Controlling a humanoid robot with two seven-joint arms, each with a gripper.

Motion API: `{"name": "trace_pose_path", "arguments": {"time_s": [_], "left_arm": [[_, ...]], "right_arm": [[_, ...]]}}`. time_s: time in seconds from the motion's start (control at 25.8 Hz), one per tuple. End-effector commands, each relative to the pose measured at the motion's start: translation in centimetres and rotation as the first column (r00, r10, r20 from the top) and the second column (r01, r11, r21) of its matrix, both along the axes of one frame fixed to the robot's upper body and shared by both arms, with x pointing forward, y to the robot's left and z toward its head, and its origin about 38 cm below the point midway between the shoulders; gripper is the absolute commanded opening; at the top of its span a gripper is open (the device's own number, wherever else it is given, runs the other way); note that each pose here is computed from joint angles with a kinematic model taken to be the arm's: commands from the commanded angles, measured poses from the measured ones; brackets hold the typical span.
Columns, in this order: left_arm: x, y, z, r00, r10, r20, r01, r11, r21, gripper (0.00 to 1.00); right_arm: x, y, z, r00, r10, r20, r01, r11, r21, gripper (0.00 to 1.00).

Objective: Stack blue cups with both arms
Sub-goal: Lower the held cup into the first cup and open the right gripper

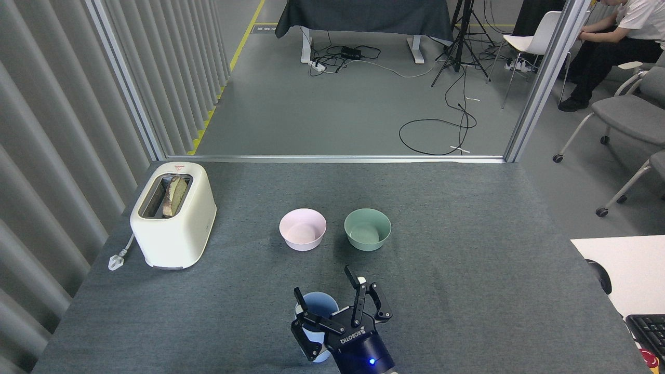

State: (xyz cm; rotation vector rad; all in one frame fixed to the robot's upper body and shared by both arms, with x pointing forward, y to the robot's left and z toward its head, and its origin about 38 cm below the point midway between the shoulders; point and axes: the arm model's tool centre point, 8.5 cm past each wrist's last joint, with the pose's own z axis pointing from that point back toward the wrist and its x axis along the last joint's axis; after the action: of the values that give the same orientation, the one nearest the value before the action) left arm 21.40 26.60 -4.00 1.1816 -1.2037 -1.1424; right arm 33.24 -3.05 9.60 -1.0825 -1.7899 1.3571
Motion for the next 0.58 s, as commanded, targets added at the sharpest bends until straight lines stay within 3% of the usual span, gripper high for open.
{"name": "trace_pose_path", "arguments": {"time_s": [0.0, 0.08, 0.23, 0.35, 0.54], "left_arm": [[0.0, 0.0, 0.0, 1.000, 0.000, 0.000, 0.000, 1.000, 0.000, 1.00], [0.0, 0.1, 0.1, 1.000, 0.002, 0.002, -0.002, 1.000, -0.002, 1.00], [0.1, 0.0, 0.1, 1.000, 0.000, 0.003, 0.000, 1.000, -0.003, 1.00], [0.1, -0.1, 0.2, 1.000, -0.004, 0.005, 0.004, 1.000, -0.005, 1.00], [0.1, -0.3, 0.2, 1.000, -0.020, 0.005, 0.020, 1.000, -0.008, 1.00]], "right_arm": [[0.9, -3.7, -0.1, 0.996, -0.090, -0.001, 0.090, 0.996, 0.010, 0.99], [1.0, -6.7, -1.2, 0.989, -0.147, -0.023, 0.147, 0.989, -0.010, 1.00], [-2.0, -12.6, -5.6, 0.974, -0.187, -0.128, 0.181, 0.982, -0.060, 1.00], [-5.9, -15.6, -8.5, 0.955, -0.236, -0.182, 0.229, 0.972, -0.062, 1.00], [-11.8, -17.7, -11.5, 0.927, -0.292, -0.235, 0.283, 0.957, -0.069, 1.00]]}}
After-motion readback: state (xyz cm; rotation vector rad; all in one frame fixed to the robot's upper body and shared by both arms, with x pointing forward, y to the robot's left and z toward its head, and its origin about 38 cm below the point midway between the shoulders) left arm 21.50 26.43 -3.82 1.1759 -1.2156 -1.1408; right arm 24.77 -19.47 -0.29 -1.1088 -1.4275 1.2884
